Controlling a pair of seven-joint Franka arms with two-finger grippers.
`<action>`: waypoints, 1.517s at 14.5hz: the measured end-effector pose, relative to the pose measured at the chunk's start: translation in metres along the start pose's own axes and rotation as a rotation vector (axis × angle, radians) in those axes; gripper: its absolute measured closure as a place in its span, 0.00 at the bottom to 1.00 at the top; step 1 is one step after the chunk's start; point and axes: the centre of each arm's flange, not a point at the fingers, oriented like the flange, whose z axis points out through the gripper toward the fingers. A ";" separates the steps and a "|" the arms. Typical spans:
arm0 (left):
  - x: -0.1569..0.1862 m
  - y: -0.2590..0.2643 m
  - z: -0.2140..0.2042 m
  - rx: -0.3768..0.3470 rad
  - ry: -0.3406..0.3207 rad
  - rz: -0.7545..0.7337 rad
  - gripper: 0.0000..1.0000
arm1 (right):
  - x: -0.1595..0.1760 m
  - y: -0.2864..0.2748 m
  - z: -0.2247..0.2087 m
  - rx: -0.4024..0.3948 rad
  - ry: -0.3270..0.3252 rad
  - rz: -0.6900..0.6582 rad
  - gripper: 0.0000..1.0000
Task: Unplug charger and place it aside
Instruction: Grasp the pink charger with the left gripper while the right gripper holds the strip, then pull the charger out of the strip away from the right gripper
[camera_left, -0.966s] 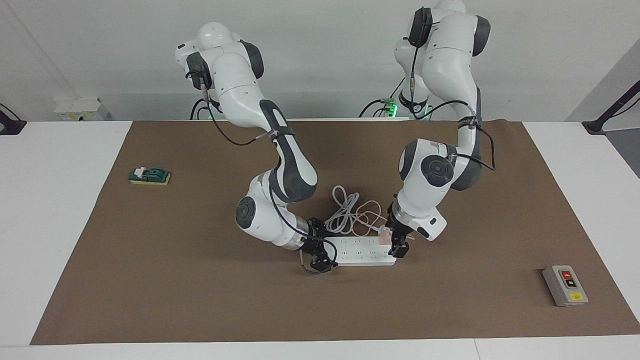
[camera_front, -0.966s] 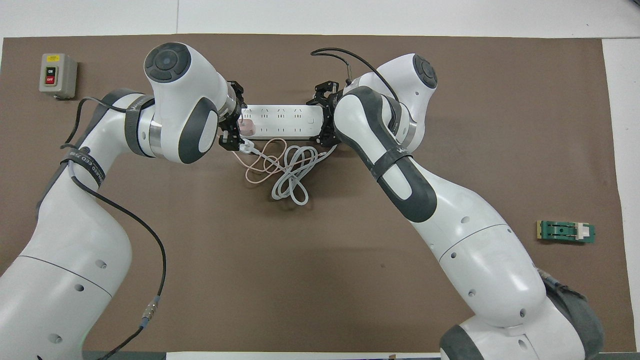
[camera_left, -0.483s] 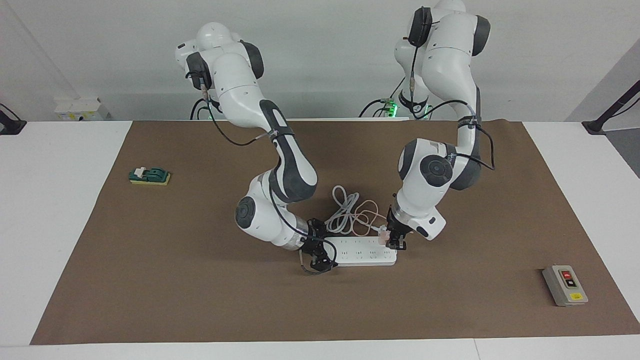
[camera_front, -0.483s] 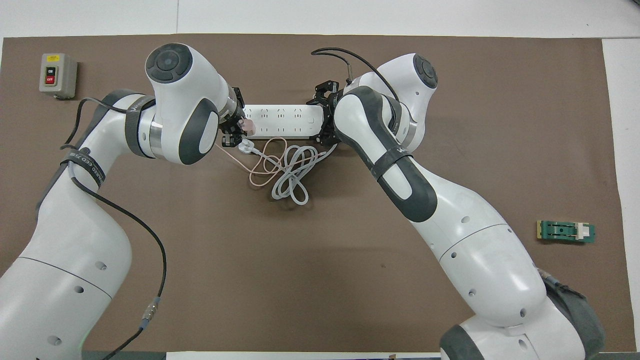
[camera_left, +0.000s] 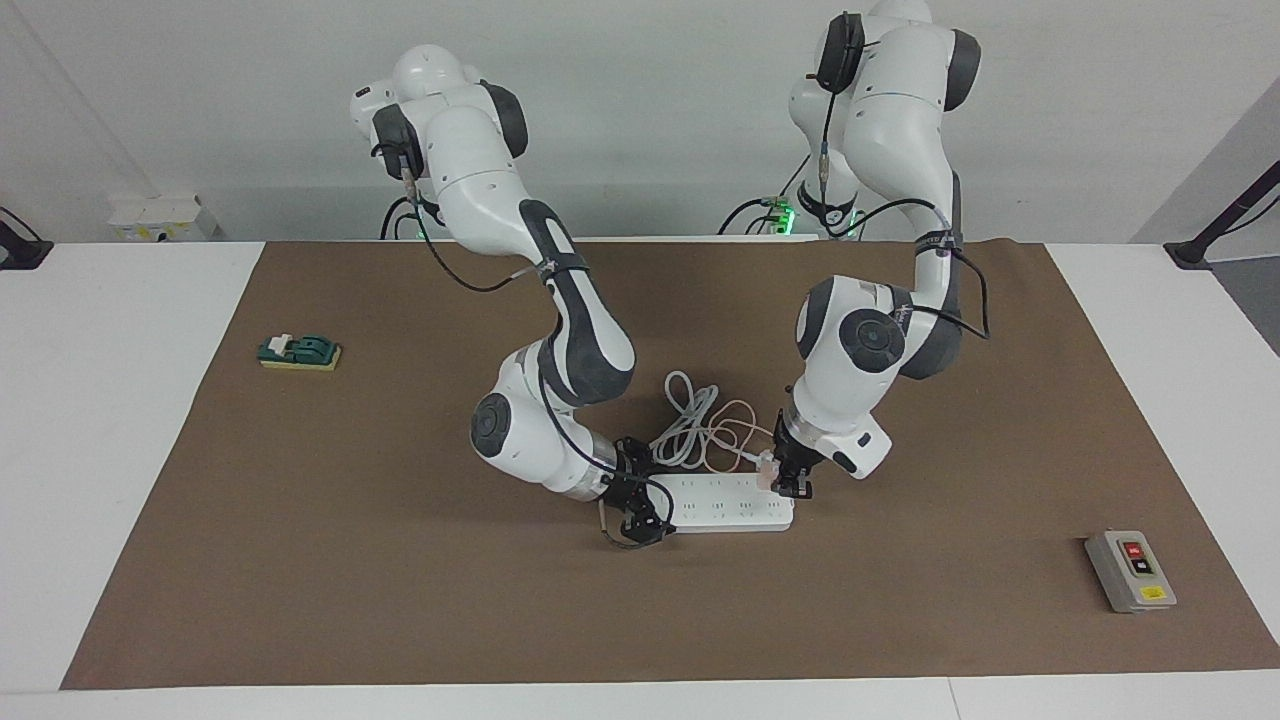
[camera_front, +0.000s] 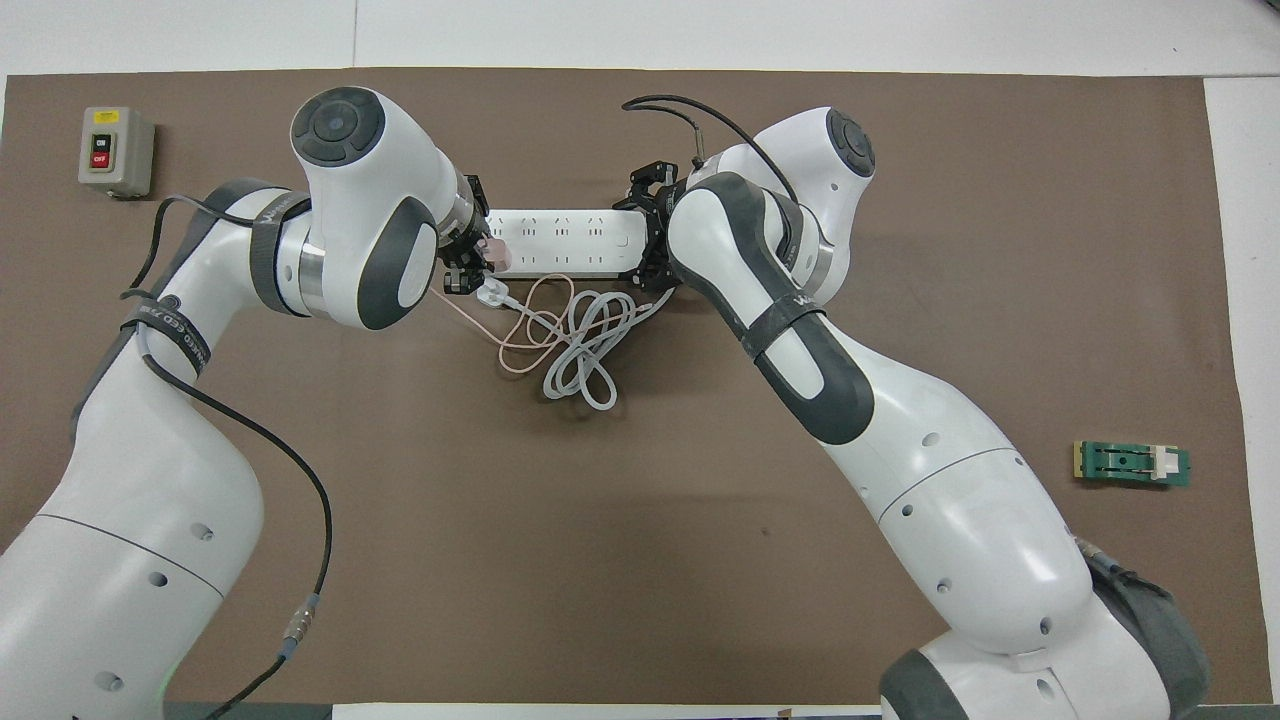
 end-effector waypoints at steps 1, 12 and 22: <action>0.000 0.000 0.000 0.000 0.000 0.000 0.69 | 0.000 0.000 0.000 0.000 0.000 0.000 0.07; 0.017 0.008 -0.030 0.022 0.024 -0.003 0.69 | 0.000 0.000 0.000 0.001 0.000 -0.002 0.07; 0.165 -0.013 -0.129 0.138 0.027 0.181 0.69 | 0.000 0.000 0.000 0.001 0.000 -0.002 0.07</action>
